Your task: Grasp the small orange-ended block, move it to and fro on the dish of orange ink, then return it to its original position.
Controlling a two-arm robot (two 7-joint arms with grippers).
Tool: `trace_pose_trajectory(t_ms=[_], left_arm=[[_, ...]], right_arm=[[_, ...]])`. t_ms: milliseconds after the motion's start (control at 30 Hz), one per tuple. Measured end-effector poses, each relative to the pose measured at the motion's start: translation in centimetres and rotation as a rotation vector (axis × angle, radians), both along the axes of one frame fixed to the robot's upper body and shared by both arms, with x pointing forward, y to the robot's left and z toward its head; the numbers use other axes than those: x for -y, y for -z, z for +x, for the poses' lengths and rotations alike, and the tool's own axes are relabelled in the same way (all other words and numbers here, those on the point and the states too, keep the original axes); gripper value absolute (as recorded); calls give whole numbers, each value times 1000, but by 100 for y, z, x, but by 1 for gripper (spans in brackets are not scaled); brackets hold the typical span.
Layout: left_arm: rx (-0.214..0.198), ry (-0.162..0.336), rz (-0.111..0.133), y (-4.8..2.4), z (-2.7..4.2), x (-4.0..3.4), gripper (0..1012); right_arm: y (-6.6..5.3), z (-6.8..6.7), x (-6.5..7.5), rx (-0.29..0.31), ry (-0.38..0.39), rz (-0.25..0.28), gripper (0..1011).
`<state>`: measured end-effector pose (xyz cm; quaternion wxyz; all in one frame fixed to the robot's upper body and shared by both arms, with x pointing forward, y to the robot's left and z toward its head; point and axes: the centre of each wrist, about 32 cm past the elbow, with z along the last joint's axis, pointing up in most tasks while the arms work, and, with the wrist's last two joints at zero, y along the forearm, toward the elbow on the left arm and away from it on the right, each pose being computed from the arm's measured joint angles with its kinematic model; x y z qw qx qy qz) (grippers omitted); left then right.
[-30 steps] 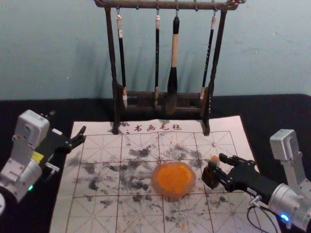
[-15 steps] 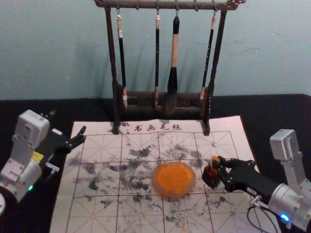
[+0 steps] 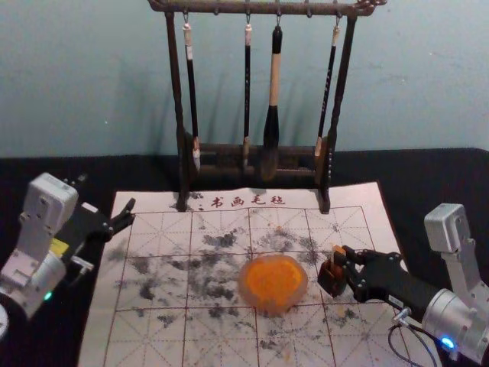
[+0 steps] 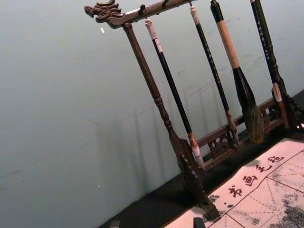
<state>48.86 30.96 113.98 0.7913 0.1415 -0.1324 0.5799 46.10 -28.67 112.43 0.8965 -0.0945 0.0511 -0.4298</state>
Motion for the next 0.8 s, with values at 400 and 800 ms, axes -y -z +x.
trace_pose_trajectory(t_ms=[400, 800], left_arm=[[0, 0, 0, 0, 0, 0, 1001], [0, 0, 0, 0, 0, 0, 1001]], right_arm=[[-42, -27, 31, 6, -8, 21, 80], [-179, -19, 66, 51, -3, 48, 80]])
